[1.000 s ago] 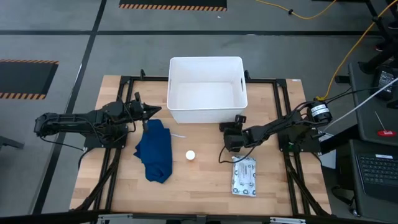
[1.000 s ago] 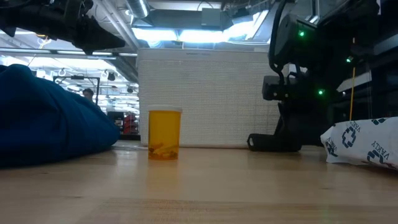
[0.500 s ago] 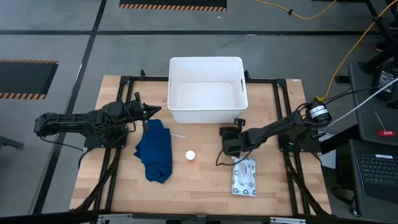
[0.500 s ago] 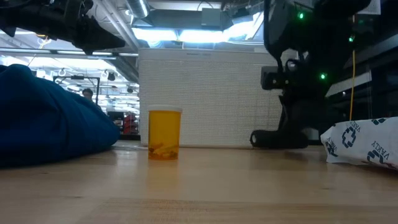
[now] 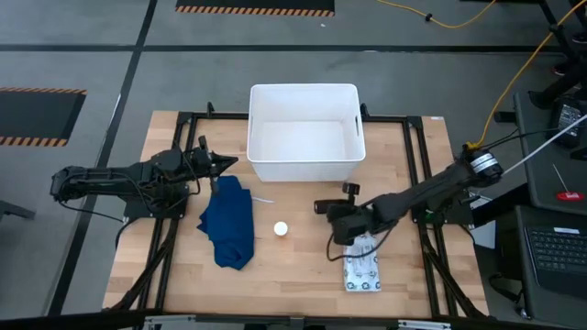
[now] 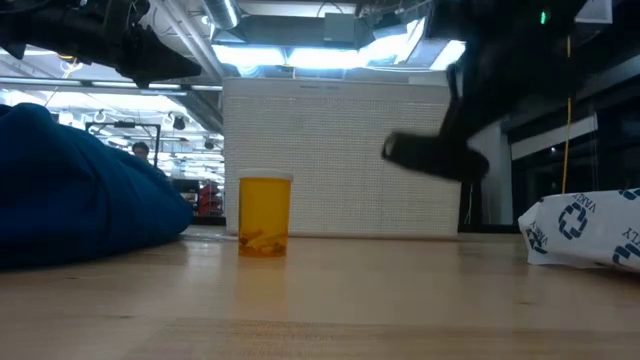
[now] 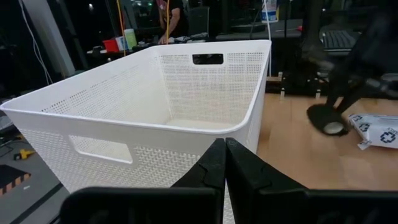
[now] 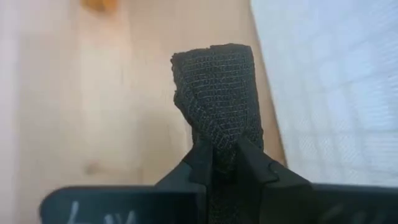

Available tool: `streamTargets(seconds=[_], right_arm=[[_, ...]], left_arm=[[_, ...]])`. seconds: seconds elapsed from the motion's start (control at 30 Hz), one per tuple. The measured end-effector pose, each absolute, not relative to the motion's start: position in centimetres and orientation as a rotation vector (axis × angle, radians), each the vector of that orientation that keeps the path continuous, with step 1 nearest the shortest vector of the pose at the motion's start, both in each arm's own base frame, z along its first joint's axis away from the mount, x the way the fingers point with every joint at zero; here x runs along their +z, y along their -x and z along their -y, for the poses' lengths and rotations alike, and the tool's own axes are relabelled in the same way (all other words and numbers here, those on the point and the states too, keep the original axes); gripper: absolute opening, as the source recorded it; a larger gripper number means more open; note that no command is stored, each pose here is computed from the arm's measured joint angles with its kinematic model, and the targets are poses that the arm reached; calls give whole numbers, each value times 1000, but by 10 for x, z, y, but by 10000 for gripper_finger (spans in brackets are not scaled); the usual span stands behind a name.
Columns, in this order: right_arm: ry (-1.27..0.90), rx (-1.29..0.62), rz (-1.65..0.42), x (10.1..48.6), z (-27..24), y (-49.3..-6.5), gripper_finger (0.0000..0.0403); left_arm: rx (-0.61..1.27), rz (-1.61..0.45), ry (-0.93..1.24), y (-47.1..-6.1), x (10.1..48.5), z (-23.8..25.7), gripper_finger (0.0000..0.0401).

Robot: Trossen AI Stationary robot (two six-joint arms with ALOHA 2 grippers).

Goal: Pick & place medical supplies in basket/bin
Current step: Put the black bandage into the white bin

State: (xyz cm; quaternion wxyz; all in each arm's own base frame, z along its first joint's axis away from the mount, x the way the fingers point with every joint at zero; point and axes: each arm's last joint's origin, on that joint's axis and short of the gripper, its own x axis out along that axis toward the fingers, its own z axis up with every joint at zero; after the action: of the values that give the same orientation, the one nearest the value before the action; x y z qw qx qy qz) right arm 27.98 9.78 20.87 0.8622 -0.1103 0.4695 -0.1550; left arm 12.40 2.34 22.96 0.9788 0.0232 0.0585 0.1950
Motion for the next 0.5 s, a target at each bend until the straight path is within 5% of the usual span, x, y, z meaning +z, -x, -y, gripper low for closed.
streamTargets(seconds=[0.5], right_arm=[[170,-212,-564,300,-90,-258,37]], left_arm=[[391,-118,-46,-124,230,-23,4]])
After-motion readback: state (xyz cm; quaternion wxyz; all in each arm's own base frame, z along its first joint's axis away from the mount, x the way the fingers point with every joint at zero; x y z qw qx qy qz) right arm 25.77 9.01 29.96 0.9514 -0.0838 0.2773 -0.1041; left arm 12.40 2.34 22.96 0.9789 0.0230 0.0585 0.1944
